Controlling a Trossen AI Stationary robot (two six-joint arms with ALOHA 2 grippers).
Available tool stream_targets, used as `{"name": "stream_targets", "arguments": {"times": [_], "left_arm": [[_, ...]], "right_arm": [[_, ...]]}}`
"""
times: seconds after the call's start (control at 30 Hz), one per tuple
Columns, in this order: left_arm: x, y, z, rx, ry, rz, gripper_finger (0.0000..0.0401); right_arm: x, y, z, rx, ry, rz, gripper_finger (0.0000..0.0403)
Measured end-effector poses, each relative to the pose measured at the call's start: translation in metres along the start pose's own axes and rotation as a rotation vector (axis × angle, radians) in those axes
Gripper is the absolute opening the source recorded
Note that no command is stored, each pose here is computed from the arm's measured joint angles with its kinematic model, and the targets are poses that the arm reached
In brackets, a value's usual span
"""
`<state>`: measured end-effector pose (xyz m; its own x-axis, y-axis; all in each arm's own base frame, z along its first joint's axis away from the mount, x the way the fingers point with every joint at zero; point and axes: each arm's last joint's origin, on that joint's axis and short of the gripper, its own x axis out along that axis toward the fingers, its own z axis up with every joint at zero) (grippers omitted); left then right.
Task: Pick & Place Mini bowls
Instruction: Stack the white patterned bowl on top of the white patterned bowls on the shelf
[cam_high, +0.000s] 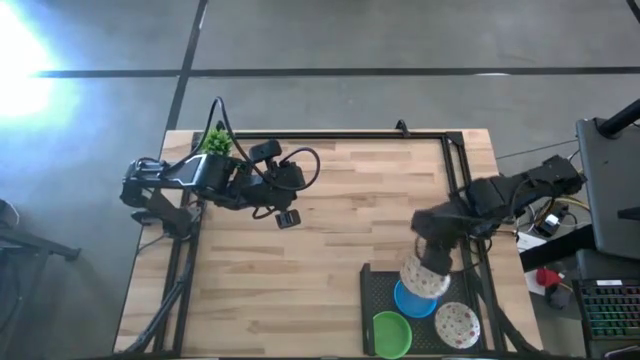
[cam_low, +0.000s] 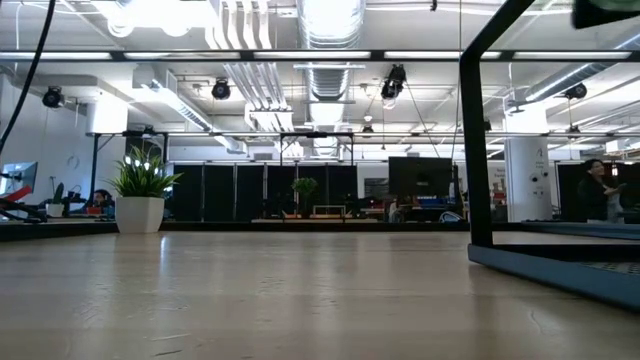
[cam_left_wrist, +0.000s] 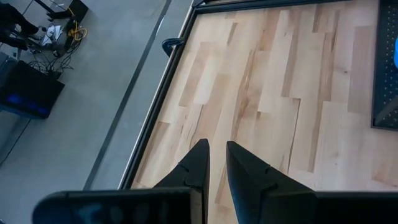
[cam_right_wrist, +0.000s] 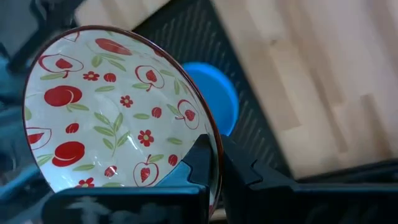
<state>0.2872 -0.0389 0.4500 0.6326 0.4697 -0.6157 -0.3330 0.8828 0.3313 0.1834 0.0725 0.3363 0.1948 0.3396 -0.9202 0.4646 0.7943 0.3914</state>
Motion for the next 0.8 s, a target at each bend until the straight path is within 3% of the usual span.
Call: {"name": "stream_targets", "arguments": {"times": [0.4,0.8], "left_arm": [[0.0,0.0,0.0,0.016,0.0,0.001,0.0048],[0.0,0.0,0.0,0.024,0.0,0.001,0.0048]], "right_arm": [[0.009,0.021,-0.04,-0.094,0.115,-0.004,0.0011],[0.015,0.019,-0.048,-0.197,0.166,-0.031,0.0011]]}}
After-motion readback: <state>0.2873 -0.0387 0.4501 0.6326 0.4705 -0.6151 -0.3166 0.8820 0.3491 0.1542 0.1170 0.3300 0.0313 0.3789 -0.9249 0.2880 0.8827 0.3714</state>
